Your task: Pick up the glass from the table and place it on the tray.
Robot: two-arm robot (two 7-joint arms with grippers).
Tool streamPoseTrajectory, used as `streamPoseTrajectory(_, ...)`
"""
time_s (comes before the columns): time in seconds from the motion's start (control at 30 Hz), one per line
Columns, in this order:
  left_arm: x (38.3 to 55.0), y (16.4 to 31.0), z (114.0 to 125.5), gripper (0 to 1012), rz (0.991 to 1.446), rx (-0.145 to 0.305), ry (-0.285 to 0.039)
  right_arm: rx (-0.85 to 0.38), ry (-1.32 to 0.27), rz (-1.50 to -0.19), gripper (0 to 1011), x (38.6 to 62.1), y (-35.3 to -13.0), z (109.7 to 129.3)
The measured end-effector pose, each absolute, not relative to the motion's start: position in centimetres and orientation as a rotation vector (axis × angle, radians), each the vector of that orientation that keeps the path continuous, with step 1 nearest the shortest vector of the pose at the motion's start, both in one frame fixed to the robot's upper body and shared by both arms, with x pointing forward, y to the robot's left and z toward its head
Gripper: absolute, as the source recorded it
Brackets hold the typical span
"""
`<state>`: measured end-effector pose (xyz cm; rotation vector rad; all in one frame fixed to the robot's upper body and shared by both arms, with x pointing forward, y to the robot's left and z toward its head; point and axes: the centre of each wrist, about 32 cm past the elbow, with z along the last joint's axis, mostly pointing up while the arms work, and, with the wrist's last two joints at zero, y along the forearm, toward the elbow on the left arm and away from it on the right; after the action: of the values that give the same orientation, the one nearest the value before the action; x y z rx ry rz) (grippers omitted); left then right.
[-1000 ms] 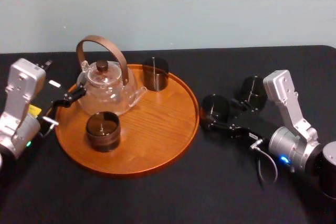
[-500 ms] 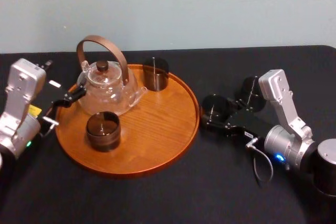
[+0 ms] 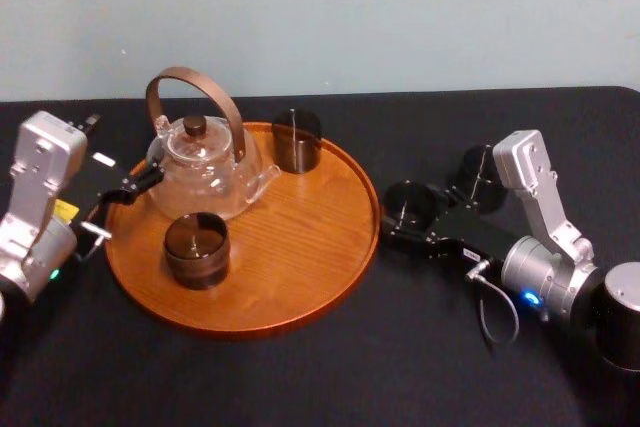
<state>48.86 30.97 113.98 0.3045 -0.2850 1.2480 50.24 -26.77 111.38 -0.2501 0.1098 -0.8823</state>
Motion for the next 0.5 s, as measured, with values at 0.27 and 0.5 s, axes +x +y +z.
streamPoseTrajectory(0.27,48.86,30.97,113.98,1001,1.248,0.304,-0.285,-0.251,0.110,-0.884,960,50.24,-26.79,111.38)
streamPoseTrajectory(0.5,48.86,30.97,113.98,1001,1.248,0.304,-0.285,-0.252,0.111,-0.886,901,50.23,-26.80,111.37)
